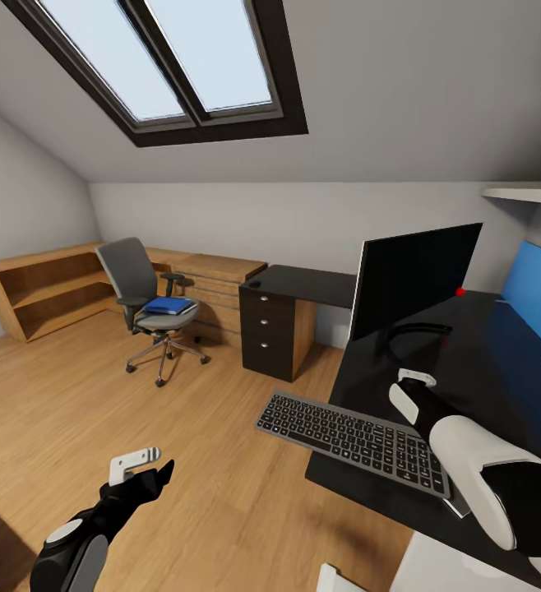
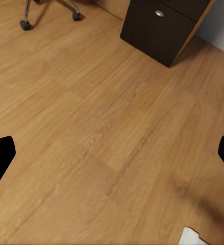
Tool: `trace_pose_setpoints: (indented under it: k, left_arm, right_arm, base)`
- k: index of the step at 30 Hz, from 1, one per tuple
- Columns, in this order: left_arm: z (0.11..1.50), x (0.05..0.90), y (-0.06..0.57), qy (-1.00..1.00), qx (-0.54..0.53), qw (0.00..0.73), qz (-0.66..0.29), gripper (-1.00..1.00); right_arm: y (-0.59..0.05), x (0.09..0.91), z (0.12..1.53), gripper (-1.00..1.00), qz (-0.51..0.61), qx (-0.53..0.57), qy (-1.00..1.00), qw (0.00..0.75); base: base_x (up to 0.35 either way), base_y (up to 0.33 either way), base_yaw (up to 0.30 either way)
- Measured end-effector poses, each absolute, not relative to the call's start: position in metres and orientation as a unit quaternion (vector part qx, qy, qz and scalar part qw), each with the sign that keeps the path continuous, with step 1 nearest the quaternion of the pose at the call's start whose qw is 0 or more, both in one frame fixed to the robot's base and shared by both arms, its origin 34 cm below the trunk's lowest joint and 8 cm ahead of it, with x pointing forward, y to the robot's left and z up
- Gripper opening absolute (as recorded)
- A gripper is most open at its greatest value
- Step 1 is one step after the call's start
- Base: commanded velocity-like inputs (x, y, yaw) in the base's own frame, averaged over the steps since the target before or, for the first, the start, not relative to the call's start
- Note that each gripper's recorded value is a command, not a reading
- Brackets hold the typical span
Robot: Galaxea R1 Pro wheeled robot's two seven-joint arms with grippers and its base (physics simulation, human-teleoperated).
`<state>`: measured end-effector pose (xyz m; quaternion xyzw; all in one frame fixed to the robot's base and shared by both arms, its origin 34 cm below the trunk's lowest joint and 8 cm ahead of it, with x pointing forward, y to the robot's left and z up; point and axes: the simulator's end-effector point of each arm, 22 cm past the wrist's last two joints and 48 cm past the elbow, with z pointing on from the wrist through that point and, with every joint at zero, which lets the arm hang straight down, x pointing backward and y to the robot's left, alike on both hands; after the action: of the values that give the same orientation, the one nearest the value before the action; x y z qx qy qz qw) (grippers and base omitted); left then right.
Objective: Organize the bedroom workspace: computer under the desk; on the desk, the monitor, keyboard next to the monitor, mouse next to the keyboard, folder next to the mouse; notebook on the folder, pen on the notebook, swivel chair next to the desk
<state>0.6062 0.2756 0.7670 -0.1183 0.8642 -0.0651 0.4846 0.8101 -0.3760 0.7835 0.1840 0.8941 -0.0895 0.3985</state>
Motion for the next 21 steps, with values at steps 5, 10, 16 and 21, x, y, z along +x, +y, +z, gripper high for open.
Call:
trace_pose_setpoints:
  k: [5,10,16,21]
  left_arm:
    - [0.767,0.606,0.276,0.864,-0.118,0.485,-0.065,1.0]
    - [0.768,0.607,0.276,0.864,-0.118,0.486,-0.065,1.0]
    - [0.759,0.606,0.276,0.863,-0.119,0.487,-0.065,1.0]
    - [0.753,0.605,0.276,0.863,-0.119,0.486,-0.065,1.0]
  right_arm:
    - [-0.377,0.809,0.782,1.0,-0.083,0.195,0.894,0.396]
    - [-0.377,0.807,0.78,1.0,-0.075,0.205,0.895,0.39]
    - [-0.377,0.805,0.77,1.0,-0.069,0.213,0.895,0.387]
    - [-0.378,0.805,0.764,1.0,-0.068,0.214,0.895,0.386]
  base:
    - [0.0,0.0,0.0]
    - [0.0,0.0,0.0]
    - [0.0,0.0,0.0]
    - [0.0,0.0,0.0]
